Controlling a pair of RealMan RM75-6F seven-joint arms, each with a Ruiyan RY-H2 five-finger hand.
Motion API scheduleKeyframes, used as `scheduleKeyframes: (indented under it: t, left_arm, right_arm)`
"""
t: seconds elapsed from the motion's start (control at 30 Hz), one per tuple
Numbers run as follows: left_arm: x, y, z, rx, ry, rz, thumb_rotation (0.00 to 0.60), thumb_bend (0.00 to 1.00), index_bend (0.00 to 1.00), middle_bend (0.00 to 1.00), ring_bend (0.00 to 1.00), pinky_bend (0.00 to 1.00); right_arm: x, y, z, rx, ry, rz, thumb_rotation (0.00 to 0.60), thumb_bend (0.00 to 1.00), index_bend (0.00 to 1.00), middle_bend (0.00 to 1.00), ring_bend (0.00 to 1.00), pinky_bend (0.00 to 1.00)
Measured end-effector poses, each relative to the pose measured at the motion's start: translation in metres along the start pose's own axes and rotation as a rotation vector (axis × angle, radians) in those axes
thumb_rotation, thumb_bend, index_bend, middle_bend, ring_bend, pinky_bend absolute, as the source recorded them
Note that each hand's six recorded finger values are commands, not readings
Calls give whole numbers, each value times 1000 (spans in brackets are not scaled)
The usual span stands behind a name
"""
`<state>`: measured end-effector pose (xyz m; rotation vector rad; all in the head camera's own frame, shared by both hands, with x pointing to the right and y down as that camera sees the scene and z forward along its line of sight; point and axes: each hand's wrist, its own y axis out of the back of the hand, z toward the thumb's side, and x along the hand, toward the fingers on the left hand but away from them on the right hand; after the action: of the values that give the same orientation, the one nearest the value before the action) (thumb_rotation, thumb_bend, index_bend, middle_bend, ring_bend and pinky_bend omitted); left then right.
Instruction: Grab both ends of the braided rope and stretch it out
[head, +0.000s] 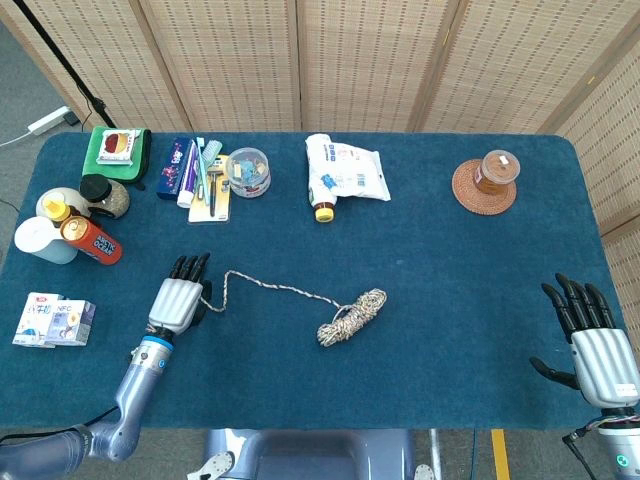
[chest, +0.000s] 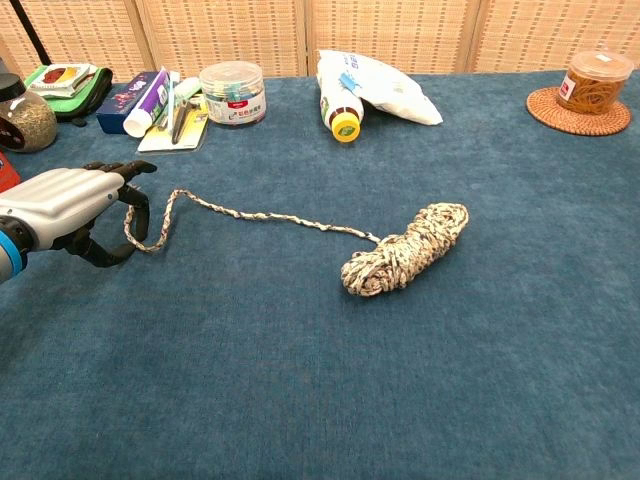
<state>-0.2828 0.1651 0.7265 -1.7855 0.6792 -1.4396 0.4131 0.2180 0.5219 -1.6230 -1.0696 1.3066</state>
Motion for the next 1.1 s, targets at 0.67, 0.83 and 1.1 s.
scheduleKeyframes:
  t: [0.67,0.83,1.1]
  left_arm:
    - [-1,2,-3,-6,9,9,600,375,625,0,0,0]
    - [-2,9,-5,-13,9,22,600,376,625,0,0,0]
    - [-2,13,-7,-27,10,25,600,376,627,0,0,0]
  right_arm:
    - [1,0,1,-3,5,2,600,0,0,0,0,0]
    - [1,-1,1,-2,5,6,600,0,0,0,0,0]
    - [1,-2,2,-3,5,11,600,0,0,0,0,0]
